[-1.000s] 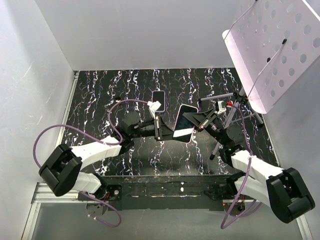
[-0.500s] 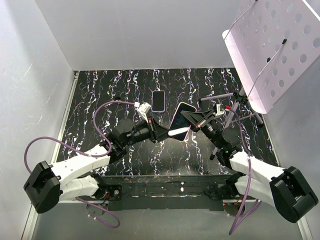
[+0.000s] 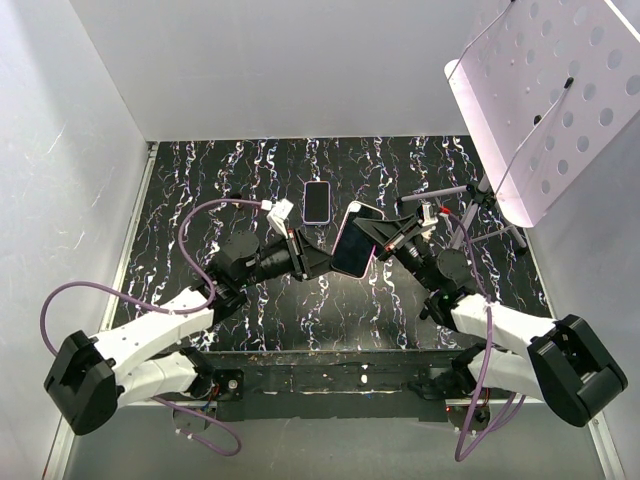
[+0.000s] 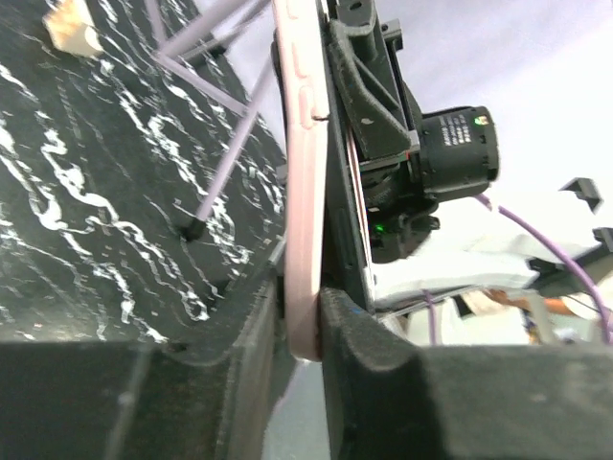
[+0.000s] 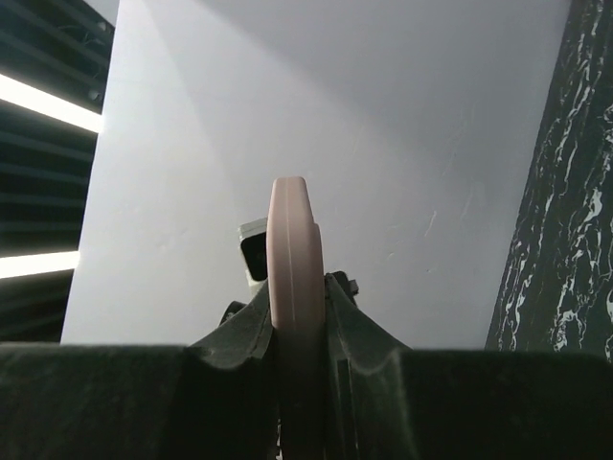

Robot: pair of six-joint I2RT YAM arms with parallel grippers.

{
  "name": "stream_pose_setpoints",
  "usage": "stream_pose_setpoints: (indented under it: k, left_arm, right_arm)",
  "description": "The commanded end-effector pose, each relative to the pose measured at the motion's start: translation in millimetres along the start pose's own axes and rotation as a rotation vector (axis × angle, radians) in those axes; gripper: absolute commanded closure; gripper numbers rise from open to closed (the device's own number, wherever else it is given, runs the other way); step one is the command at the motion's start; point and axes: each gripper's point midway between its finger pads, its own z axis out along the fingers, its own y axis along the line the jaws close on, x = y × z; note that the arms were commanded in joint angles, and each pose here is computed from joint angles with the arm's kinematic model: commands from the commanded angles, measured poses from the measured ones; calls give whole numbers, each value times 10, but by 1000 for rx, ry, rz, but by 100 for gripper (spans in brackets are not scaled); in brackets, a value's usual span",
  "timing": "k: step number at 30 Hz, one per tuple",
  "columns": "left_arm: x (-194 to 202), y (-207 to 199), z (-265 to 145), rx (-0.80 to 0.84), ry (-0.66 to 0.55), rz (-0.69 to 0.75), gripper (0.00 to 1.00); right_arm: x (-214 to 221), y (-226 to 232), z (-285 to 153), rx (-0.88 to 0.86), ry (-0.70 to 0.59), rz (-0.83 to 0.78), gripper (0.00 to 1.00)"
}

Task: Take the phone out of the phone case
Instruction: Remove the phone case from the phone.

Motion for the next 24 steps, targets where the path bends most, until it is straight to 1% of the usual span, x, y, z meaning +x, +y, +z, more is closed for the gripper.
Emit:
stream_pose_setpoints:
  k: [1,4,5,8,11,12,13,14,16,18,19,21,22,23,24]
  left_arm:
    - [233,117,49,51,76,-161,71]
    - [253,0,55,153,69,-275,63]
    - [257,-23,68,172,76,-292,62]
    - [355,8,165,171,128,-343,63]
    - [387,-43,237,216,129,-365,64]
    - [403,-54,263,223,133,-369,66]
    - [441,-17,291,214,141,-372,72]
    - [445,48,312,190,131,-373,82]
    - [477,306,317,90,81,-384,90]
    - [363,563,298,5,-15,-344,99]
    - [341,697,295,-62,-35,-312,100]
    - [165,957,298,-235,-109,-171,100]
    - [136,1071,263,-327,-110,-93,100]
    - [5,1248,185,-443,-175,-18,100]
    - [-46,1355,113,-510,-198,34,100]
  right_arm:
    - [444,1306,-276,-457,211,-24,99]
    - [449,1269,-250,-448,215,-29,99]
    - [447,1251,-240,-444,214,-28,99]
    - [429,1238,-213,-447,206,-24,99]
    - [414,1228,-182,-441,198,-33,99]
    - [420,1228,-174,-440,197,-39,99]
    - [416,1237,-173,-440,193,-43,99]
    - [423,1241,-178,-441,195,-47,99]
    - [432,1292,-200,-444,191,-53,99]
    - [434,1290,-199,-417,188,-55,99]
    - [441,1309,-215,-409,188,-54,99]
    - [426,1326,-219,-386,175,-29,99]
    - [429,1359,-234,-386,174,-12,99]
    - [421,1394,-236,-387,167,5,99]
    - [422,1456,-249,-399,166,16,99]
